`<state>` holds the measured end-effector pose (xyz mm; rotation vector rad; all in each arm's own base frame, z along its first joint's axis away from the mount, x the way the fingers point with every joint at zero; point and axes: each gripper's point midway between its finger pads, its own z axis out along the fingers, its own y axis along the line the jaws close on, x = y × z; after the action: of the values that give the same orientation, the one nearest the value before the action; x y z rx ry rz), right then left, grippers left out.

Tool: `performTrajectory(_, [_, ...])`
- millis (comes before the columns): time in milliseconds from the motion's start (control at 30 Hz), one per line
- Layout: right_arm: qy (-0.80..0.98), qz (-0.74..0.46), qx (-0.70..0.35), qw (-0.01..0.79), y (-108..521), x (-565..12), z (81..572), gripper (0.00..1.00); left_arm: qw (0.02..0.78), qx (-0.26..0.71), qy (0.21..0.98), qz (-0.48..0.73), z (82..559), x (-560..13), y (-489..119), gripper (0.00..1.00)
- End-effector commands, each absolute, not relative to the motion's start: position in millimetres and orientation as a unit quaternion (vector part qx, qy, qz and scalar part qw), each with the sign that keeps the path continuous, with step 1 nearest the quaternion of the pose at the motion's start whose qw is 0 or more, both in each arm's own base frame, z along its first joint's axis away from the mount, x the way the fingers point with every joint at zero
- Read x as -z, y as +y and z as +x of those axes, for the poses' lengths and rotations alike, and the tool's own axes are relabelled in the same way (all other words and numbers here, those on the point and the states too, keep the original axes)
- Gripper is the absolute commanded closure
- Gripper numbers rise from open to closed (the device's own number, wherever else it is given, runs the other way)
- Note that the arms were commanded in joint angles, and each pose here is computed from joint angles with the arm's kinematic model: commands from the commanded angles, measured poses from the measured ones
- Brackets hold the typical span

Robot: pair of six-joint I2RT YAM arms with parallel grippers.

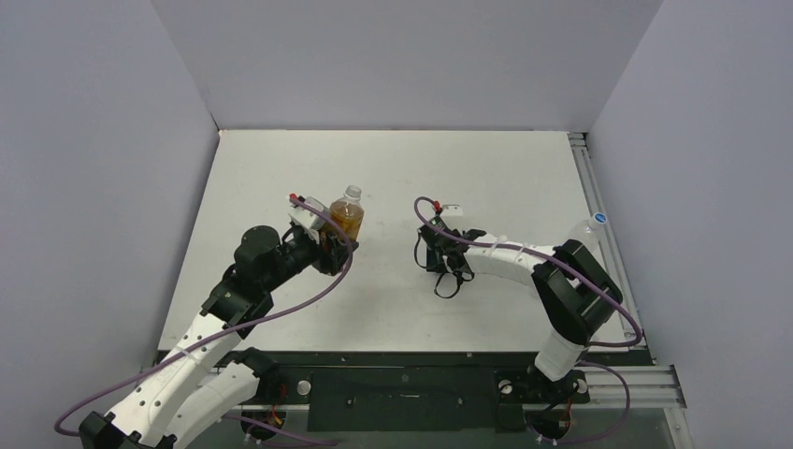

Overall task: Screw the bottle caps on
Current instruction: Screw the bottle cap onto the plastic bottle.

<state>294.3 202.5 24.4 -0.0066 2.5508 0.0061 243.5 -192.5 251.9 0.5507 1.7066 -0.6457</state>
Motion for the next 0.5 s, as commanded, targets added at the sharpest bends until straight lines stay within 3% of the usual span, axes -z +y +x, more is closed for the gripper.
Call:
performTrajectory(0, [0.951,0.018,-0.029,0.306,211,-21,306,0.61,0.599,0.277,0.713,0.238,246,-264,-193,0.71])
performTrajectory(267, [0.953,0.017,-0.029,0.300,210,-14,304,0.66,0.592,0.279,0.716,0.243,246,-260,-195,0.71])
performTrajectory(467, [0.949,0.011,-0.040,0.313,210,-48,302,0.93,0.570,0.314,0.708,0.275,236,-259,-210,0.72])
